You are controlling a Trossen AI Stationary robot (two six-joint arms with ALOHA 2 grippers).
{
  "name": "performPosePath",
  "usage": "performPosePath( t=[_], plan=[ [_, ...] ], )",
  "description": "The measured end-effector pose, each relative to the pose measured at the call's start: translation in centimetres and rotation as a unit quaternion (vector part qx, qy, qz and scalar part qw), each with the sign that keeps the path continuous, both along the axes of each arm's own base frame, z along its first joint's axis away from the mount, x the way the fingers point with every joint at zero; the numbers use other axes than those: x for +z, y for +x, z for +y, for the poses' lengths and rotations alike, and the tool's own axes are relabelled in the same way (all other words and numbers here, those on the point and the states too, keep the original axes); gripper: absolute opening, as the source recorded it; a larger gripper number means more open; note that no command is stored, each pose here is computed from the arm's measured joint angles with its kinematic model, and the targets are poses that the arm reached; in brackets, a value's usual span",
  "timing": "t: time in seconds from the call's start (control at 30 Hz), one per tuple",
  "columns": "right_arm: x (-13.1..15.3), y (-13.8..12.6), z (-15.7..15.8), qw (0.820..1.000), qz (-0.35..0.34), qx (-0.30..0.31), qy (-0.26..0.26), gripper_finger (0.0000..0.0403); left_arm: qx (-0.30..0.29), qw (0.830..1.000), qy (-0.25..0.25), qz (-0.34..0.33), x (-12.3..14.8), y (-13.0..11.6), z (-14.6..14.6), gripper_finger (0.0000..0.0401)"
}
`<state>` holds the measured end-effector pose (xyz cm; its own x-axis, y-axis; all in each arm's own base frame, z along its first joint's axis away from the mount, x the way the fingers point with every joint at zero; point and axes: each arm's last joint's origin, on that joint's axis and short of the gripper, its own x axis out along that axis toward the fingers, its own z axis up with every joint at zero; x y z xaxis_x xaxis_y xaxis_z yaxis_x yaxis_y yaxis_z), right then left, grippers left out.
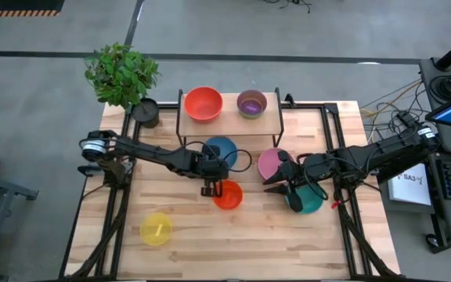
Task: Place and stack bowls onto a shelf
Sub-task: Stack the large blue bowl on top of the large orange bowl on the shelf
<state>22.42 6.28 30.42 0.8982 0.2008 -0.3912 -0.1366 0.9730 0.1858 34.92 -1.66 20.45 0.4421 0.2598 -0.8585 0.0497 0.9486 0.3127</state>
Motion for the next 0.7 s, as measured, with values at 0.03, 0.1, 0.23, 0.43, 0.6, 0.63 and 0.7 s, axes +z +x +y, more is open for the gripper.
performPosePath(
  t=[0.03, 0.1, 0.23, 0.43, 0.6, 0.63, 0.7],
  plan=[
    [0.0, 0.0, 0.0, 1.000, 0.000, 0.000, 0.000, 0.0098, -0.003, 1.000, -0.003, 0.002, 0.6, -0.1, -0.2, 0.0001],
    [0.0, 0.0, 0.0, 1.000, 0.000, 0.000, -0.001, 0.0098, -0.013, 1.000, -0.019, 0.014, 1.7, -0.4, -0.5, 0.0001],
    [0.0, 0.0, 0.0, 1.000, 0.000, 0.000, -0.001, 0.0098, -0.038, 0.997, -0.061, 0.039, 3.9, -0.9, -1.2, 0.0001],
    [0.0, 0.0, 0.1, 1.000, 0.000, 0.005, -0.006, 0.0098, -0.072, 0.988, -0.129, 0.053, 8.6, -1.7, -2.6, 0.0000],
    [0.0, -0.1, 0.2, 1.000, -0.001, 0.011, -0.012, 0.0098, -0.104, 0.986, -0.127, 0.026, 13.3, -2.4, -3.6, 0.0000],
    [0.0, -0.1, 0.2, 1.000, -0.002, 0.011, -0.013, 0.0098, -0.105, 0.987, -0.118, 0.019, 14.3, -2.5, -3.6, 0.0000],
    [0.0, -0.1, 0.2, 1.000, -0.002, 0.011, -0.013, 0.0098, -0.102, 0.991, -0.091, 0.005, 16.0, -2.9, -3.4, 0.0000]
  ],
)
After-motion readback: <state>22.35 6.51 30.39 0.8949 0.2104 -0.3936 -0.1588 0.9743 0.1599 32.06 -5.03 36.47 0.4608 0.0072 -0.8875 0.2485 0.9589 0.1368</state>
